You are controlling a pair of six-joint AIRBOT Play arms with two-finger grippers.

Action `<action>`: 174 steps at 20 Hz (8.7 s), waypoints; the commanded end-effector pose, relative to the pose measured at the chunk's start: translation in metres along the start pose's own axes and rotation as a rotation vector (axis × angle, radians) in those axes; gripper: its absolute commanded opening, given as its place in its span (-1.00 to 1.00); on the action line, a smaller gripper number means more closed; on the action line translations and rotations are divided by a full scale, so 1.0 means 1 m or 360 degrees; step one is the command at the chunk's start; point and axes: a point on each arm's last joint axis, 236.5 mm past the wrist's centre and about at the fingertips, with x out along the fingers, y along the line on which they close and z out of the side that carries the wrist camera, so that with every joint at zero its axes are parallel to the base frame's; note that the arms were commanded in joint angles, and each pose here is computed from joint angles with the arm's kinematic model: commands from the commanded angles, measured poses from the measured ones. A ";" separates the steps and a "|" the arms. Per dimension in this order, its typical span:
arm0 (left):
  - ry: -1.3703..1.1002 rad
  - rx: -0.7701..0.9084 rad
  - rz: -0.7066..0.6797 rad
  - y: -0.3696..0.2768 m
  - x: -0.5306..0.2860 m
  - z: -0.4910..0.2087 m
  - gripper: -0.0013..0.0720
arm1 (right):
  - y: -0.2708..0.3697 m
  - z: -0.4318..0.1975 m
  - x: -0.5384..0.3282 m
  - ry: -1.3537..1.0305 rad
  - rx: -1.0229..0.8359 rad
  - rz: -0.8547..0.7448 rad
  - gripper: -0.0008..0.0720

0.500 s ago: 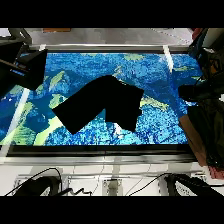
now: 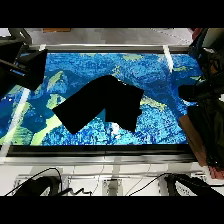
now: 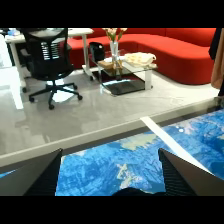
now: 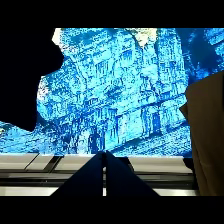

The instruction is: Fold the clothes and pants, and hang the long-sleeved shirts on hangers.

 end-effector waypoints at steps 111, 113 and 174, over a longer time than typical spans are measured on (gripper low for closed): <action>-0.0189 -0.0789 0.0738 0.312 0.023 -0.036 -0.94 | -0.003 0.223 -0.081 -0.1123 0.0298 0.0864 -0.92; -0.0216 -0.0762 0.0809 0.327 0.005 -0.030 -0.94 | -0.019 0.221 -0.110 -0.1200 0.0293 0.0790 -0.92; 0.1590 -0.1224 0.0495 0.162 0.076 -0.409 0.02 | -0.190 0.104 0.164 -0.0279 0.0699 0.0134 -0.04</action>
